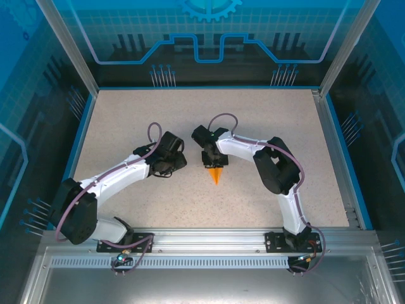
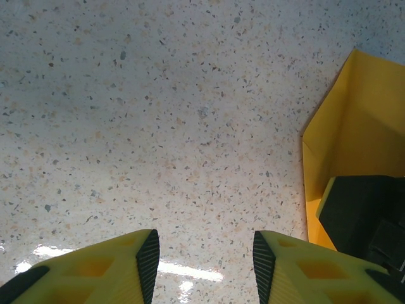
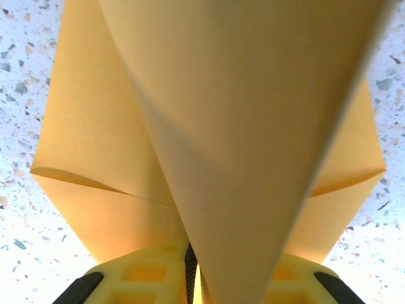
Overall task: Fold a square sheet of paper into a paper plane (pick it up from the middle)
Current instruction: Move a paper plane to the center of the table, then reset both arms
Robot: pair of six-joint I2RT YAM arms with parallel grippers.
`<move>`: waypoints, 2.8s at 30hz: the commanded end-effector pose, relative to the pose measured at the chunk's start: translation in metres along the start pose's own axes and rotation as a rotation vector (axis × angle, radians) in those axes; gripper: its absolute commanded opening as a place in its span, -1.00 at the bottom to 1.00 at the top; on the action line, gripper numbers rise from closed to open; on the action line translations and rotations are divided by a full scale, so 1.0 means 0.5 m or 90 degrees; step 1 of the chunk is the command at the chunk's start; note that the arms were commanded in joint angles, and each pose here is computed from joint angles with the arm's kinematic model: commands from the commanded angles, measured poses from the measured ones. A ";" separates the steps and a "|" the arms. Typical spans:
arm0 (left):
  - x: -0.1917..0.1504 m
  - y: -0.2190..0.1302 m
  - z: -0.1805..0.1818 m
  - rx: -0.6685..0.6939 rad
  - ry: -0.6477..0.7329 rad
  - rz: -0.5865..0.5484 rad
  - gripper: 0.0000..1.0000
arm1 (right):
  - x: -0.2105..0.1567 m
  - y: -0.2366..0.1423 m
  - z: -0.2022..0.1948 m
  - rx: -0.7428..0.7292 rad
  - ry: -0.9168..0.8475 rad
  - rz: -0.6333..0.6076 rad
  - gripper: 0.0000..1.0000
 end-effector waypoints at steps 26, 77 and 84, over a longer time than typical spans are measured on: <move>0.054 -0.063 0.020 -0.015 0.025 -0.109 0.06 | 0.042 -0.411 -0.150 -0.019 -0.004 -0.370 0.14; 0.328 -0.014 0.190 0.028 0.226 -0.517 0.97 | 0.078 -0.123 -0.505 -0.073 -0.063 -0.635 0.98; 0.331 0.044 0.195 -0.040 0.251 -0.512 0.97 | 0.078 -0.121 -0.502 -0.072 -0.066 -0.633 0.98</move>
Point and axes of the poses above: each hand's point on the last joint's axis, 136 mm out from that joint toward the fingers, its own y axis out along the fingers, its own z axis along the line the jaws close on, x = y × z, the point moved 1 cm from there along -y, back along the fingers, and after that the axes turned 7 degrees about -y, right-handed, at the moved point
